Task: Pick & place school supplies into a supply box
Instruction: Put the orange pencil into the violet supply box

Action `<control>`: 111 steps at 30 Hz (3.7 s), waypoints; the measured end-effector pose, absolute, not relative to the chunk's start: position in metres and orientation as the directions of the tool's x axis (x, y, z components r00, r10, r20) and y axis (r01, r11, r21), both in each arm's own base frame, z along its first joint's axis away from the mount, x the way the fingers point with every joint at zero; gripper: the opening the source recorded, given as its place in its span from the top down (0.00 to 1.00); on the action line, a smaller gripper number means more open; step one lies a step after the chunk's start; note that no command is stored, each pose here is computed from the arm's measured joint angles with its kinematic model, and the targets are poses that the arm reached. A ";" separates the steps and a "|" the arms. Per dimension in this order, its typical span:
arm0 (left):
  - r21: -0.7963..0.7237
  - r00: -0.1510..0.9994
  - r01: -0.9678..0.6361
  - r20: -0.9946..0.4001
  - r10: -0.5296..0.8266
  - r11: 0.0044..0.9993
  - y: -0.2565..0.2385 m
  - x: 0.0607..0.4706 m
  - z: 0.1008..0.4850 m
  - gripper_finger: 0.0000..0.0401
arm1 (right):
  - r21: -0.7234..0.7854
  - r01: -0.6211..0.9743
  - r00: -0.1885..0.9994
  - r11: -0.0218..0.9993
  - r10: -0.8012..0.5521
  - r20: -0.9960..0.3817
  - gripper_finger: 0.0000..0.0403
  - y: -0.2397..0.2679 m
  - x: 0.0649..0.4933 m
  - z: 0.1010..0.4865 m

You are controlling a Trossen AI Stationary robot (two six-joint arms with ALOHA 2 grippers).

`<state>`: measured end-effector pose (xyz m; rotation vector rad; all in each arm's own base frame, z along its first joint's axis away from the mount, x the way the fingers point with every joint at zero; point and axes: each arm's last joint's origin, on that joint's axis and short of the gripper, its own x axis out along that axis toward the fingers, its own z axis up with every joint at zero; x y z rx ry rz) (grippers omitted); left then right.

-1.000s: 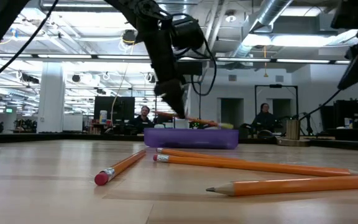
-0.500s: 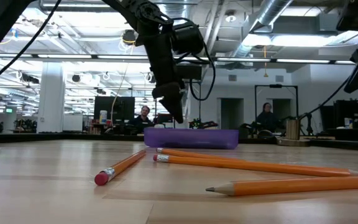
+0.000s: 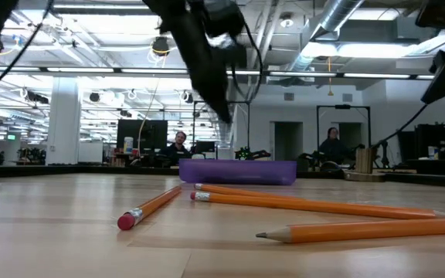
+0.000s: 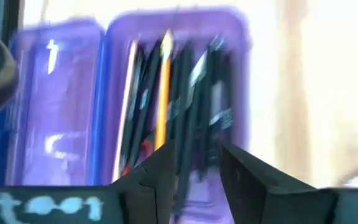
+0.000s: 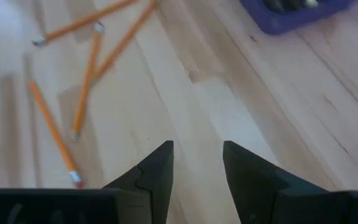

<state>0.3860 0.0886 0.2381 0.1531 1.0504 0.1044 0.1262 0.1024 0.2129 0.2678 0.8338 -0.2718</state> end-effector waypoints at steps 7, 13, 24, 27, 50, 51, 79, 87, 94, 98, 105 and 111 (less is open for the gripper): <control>0.112 0.695 0.022 -0.716 0.065 0.994 0.061 0.348 0.322 0.73 | 0.188 0.263 0.765 0.946 -0.086 -0.638 0.67 0.106 0.146 0.225; 0.085 0.791 0.151 -0.607 -0.068 0.985 0.019 0.316 0.360 0.73 | 0.221 0.197 0.839 0.955 -0.048 -0.541 0.67 0.112 0.170 0.230; -0.072 0.928 0.206 -0.302 -0.218 0.976 -0.028 0.228 0.272 0.73 | 0.148 0.245 0.782 0.958 -0.105 -0.615 0.67 0.127 0.234 0.192; -0.102 0.960 0.188 -0.192 -0.204 0.977 -0.036 0.206 0.245 0.73 | 0.125 0.259 0.767 0.958 -0.125 -0.629 0.67 0.129 0.255 0.191; -0.097 0.979 0.165 -0.102 -0.175 0.982 -0.065 0.175 0.208 0.73 | 0.013 0.342 0.661 0.940 -0.231 -0.714 0.67 0.136 0.366 0.150; -0.097 0.978 0.173 -0.103 -0.182 0.980 -0.067 0.174 0.208 0.73 | 0.022 0.343 0.667 0.939 -0.227 -0.709 0.67 0.136 0.369 0.152; -0.103 0.931 0.318 -0.152 -0.331 0.943 -0.094 0.161 0.203 0.73 | 0.245 0.449 0.492 0.859 -0.009 -0.871 0.54 0.096 0.397 0.200; -0.102 0.931 0.318 -0.152 -0.331 0.943 -0.094 0.161 0.203 0.73 | 0.219 0.460 0.489 0.860 -0.040 -0.872 0.48 0.097 0.400 0.192; -0.102 0.931 0.318 -0.151 -0.331 0.942 -0.094 0.161 0.203 0.73 | 0.128 0.477 0.409 0.870 -0.090 -0.908 0.51 0.099 0.402 0.161; -0.101 0.931 0.318 -0.152 -0.331 0.943 -0.094 0.161 0.203 0.73 | 0.127 0.475 0.406 0.871 -0.088 -0.910 0.52 0.101 0.407 0.146; -0.100 0.931 0.318 -0.152 -0.331 0.943 -0.094 0.161 0.203 0.73 | 0.098 0.489 0.373 0.867 -0.106 -0.922 0.52 0.101 0.411 0.126; -0.099 0.931 0.318 -0.154 -0.330 0.943 -0.094 0.161 0.203 0.73 | 0.070 0.523 0.341 0.850 -0.134 -0.930 0.55 0.100 0.410 0.118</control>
